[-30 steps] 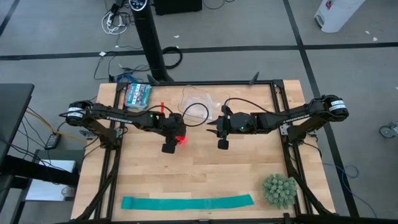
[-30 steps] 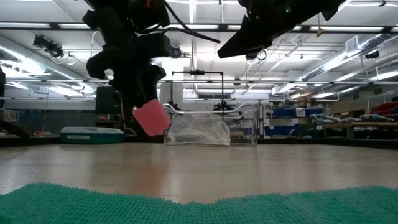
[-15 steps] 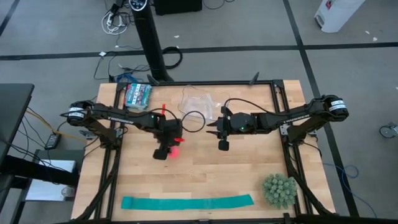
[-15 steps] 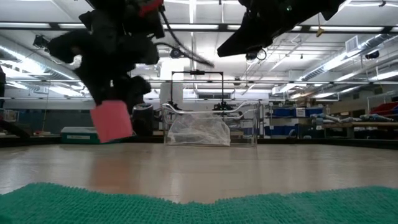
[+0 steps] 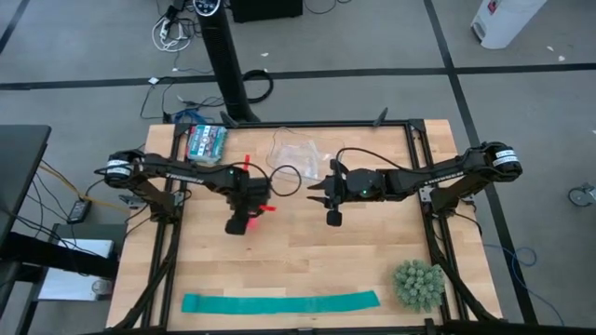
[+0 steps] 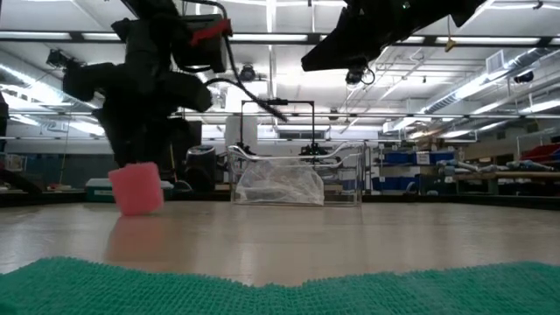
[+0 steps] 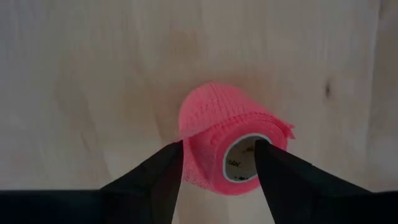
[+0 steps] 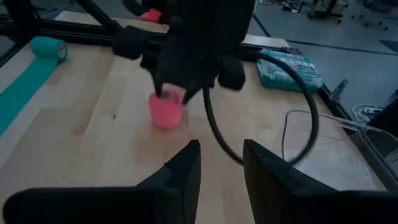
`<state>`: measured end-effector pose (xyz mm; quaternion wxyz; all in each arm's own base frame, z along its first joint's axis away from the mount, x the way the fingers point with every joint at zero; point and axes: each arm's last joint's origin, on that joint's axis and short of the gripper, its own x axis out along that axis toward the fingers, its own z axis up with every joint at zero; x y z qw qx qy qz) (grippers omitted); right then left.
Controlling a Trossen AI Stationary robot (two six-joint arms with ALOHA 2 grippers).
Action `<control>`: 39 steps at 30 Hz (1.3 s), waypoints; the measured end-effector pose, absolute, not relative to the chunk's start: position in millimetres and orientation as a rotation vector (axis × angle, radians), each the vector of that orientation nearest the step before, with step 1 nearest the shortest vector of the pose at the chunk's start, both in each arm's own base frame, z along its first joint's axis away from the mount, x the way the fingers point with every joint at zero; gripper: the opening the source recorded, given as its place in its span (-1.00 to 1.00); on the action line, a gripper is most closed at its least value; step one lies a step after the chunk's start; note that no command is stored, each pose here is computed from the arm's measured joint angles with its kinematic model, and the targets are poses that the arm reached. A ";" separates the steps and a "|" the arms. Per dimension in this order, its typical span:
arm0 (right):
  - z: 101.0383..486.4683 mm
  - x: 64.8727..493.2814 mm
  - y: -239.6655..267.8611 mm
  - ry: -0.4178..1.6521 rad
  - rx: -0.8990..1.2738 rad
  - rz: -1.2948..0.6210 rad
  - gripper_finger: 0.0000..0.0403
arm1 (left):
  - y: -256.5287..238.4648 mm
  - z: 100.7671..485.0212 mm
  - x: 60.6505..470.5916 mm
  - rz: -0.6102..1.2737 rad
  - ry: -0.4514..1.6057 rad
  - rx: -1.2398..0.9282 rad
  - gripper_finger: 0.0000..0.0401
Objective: Roll bandage
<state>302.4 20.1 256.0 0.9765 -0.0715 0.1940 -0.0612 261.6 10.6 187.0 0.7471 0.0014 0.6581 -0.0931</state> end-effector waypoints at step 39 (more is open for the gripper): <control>250.9 299.2 -34.7 0.451 -0.047 -0.243 -0.44 | 23.3 249.9 320.2 -0.067 0.926 0.289 0.04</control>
